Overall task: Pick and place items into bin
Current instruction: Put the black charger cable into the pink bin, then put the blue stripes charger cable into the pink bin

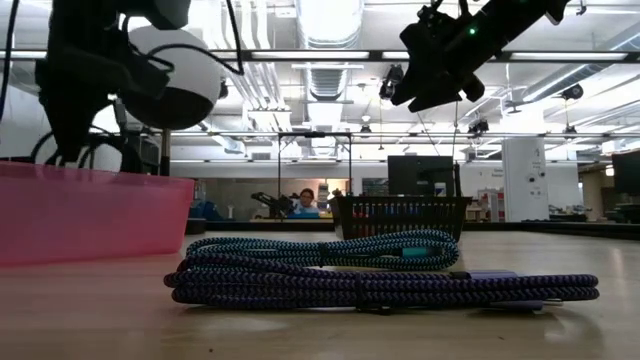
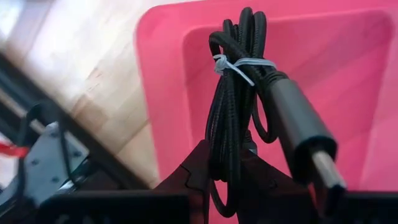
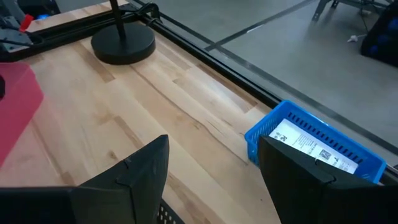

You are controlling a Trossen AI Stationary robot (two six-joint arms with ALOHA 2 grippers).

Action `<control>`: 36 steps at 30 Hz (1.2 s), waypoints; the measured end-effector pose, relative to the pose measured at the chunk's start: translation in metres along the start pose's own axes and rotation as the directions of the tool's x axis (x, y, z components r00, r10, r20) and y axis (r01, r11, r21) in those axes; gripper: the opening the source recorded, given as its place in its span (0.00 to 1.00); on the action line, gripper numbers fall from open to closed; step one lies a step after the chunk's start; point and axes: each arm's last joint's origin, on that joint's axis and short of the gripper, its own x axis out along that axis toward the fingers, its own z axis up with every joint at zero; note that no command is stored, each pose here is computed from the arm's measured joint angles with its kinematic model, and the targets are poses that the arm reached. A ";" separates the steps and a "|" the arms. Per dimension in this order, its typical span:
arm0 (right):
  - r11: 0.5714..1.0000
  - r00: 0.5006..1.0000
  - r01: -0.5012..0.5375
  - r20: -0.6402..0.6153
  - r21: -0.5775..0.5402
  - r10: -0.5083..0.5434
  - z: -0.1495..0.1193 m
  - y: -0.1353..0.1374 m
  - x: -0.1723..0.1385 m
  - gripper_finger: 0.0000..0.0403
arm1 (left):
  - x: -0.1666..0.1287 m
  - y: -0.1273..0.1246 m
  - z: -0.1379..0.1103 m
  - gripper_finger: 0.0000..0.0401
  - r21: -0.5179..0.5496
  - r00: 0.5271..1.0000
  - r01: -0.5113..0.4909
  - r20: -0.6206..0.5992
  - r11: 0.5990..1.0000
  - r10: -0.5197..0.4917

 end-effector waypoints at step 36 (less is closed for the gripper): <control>1.000 1.000 -0.004 -0.003 -0.013 0.004 0.000 0.000 0.000 0.57 | -0.021 -0.013 0.003 0.44 -0.062 0.970 0.205 -0.120 0.977 -0.212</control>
